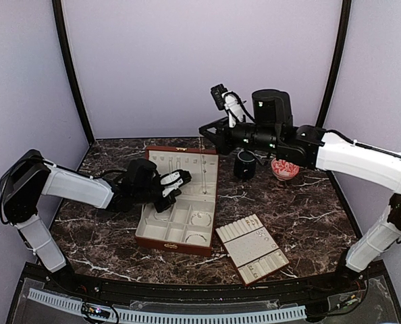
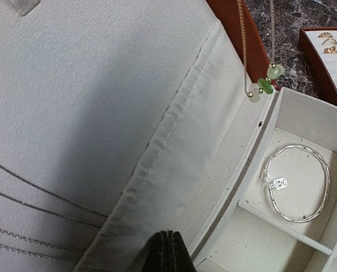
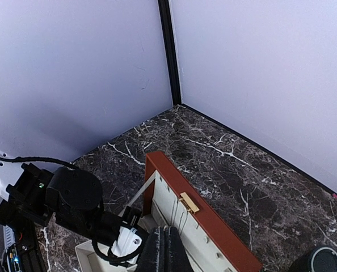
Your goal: Organize the mixed jewelry
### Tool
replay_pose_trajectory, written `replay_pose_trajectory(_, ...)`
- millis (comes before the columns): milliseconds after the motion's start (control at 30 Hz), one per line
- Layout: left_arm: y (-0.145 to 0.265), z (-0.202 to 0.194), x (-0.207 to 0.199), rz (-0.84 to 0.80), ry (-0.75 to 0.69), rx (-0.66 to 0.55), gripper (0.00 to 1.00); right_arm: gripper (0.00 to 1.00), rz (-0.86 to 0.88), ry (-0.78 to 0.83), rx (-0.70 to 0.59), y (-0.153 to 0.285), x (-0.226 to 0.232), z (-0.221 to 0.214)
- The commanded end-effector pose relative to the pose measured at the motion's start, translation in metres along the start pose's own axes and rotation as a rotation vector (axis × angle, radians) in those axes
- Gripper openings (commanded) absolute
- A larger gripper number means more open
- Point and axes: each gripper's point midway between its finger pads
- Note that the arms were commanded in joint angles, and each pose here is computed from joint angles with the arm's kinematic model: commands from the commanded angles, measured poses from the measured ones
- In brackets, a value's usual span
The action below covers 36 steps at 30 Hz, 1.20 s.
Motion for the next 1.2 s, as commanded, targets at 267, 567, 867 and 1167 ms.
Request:
replay_pose_trajectory(267, 0.027, 0.034, 0.015, 0.1, -0.049, -0.134, 0.28, 0.0, -0.055, 0.075, -0.141, -0.01, -0.014, 0.053)
replay_pose_trajectory(567, 0.022, 0.049, 0.023, 0.142, -0.116, -0.181, 0.39, 0.0, -0.031, 0.051, -0.128, -0.021, -0.01, 0.045)
replay_pose_trajectory(867, 0.004, 0.016, 0.015, 0.121, -0.114, -0.092, 0.38, 0.0, -0.02, 0.041, -0.134, -0.022, -0.009, 0.044)
replay_pose_trajectory(1167, -0.009, 0.0, 0.019, 0.146, -0.121, -0.036, 0.22, 0.0, -0.025, 0.054, -0.128, -0.027, -0.01, 0.04)
Point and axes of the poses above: each gripper's point midway between its finger pads, its own y axis back along the fingers, its own x axis along the line the jaws close on, z = x × y, and after that the axes turned 10 degrees about y, right-handed
